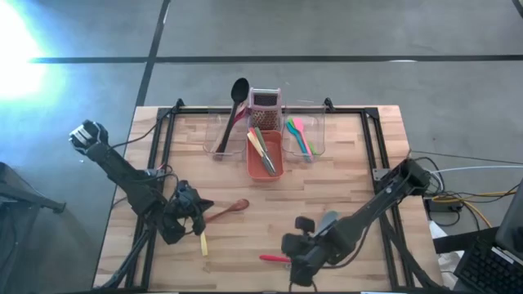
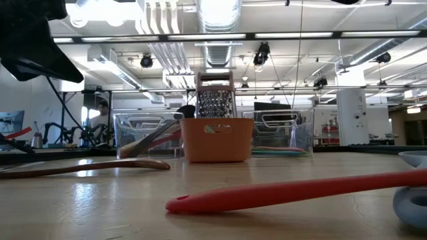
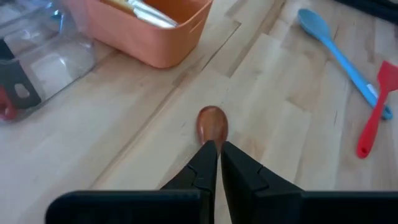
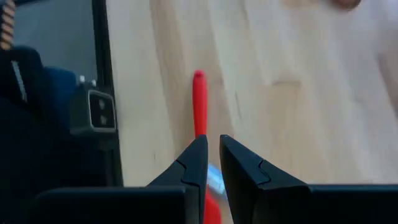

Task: Pick & Place Kitchen Items
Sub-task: Put the red spatula into the right transparent bin

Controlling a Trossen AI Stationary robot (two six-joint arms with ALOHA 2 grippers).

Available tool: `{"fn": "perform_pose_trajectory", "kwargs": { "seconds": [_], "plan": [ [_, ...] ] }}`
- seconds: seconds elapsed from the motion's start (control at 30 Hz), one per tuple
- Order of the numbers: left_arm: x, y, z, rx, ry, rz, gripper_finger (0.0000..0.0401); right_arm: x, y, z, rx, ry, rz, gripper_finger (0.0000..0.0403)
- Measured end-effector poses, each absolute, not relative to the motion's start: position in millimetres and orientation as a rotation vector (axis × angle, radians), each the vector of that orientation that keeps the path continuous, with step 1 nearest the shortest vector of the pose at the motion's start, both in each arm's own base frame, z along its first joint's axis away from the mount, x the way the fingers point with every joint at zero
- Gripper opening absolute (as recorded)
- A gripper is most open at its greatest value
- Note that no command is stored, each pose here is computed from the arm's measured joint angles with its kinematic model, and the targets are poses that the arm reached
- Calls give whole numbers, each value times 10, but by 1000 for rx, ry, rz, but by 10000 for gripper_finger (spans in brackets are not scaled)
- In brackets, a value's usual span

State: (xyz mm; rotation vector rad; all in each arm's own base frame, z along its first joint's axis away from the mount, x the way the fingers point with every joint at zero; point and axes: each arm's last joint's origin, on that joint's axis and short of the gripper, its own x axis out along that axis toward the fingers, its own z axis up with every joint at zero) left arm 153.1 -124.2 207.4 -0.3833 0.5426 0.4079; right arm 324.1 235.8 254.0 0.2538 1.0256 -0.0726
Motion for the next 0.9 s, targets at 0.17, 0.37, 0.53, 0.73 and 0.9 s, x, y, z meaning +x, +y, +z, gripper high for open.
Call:
{"fn": "perform_pose_trajectory", "kwargs": {
  "seconds": [0.17, 0.37, 0.53, 0.73, 0.9],
  "plan": [
    [1536, -1244, 2104, -353, 532, 397, 25, 3373, 2468, 2479, 285, 1111, -45, 58],
    [1539, -1249, 2102, -342, 541, 386, 30, 3463, 2515, 2378, 345, 1219, -50, 114],
    [1539, -1254, 2100, -349, 552, 377, 28, 3362, 2483, 2323, 399, 1367, -120, 157],
    [1541, -1253, 2103, -348, 543, 381, 30, 3192, 2627, 2308, 396, 1413, -152, 201],
    [1544, -1254, 2105, -352, 539, 383, 26, 3129, 2713, 2229, 337, 1411, -173, 226]
  ]
}}
